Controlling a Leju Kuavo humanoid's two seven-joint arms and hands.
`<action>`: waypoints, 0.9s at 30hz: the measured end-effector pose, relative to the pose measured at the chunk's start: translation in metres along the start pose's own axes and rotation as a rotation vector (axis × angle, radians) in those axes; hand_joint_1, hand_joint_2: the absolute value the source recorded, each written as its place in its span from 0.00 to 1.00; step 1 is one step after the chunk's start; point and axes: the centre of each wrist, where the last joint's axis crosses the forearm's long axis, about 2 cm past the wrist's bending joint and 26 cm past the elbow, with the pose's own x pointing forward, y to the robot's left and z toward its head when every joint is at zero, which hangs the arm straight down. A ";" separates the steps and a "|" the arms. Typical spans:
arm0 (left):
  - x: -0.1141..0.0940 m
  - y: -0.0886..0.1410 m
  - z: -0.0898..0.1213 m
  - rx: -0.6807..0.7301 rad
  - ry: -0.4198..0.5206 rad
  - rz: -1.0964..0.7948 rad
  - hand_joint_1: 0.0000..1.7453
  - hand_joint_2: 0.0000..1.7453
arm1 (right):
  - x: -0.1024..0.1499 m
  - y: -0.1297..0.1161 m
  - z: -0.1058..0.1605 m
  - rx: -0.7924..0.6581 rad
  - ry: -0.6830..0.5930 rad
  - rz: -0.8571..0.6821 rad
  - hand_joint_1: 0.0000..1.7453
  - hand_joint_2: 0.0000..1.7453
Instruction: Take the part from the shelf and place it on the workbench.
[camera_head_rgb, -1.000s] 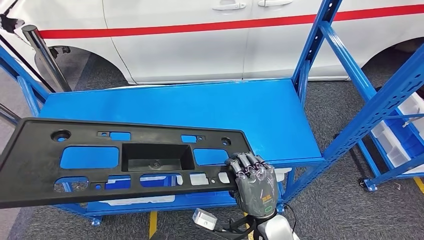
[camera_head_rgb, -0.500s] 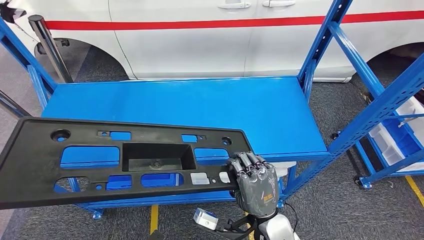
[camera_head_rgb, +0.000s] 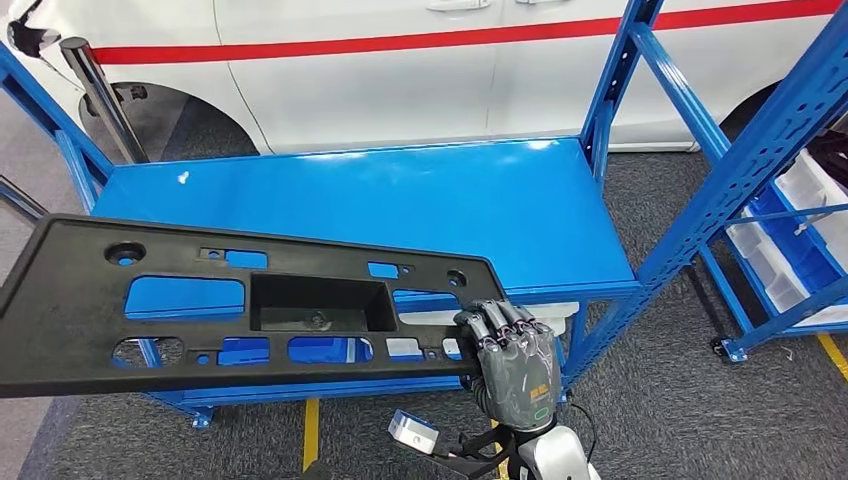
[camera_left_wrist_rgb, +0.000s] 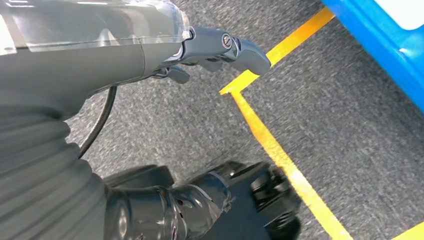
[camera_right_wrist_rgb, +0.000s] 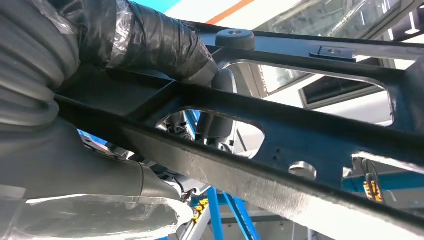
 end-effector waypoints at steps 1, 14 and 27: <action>0.000 0.000 0.000 0.000 0.000 0.000 0.00 1.00 | 0.000 0.000 0.000 0.000 0.001 -0.001 1.00 1.00; 0.003 0.001 -0.002 0.005 -0.005 -0.001 0.00 1.00 | -0.001 0.001 0.000 0.000 0.000 -0.008 1.00 1.00; 0.002 0.001 -0.001 0.004 -0.004 -0.002 0.00 1.00 | -0.001 0.002 -0.002 -0.004 0.002 -0.011 1.00 1.00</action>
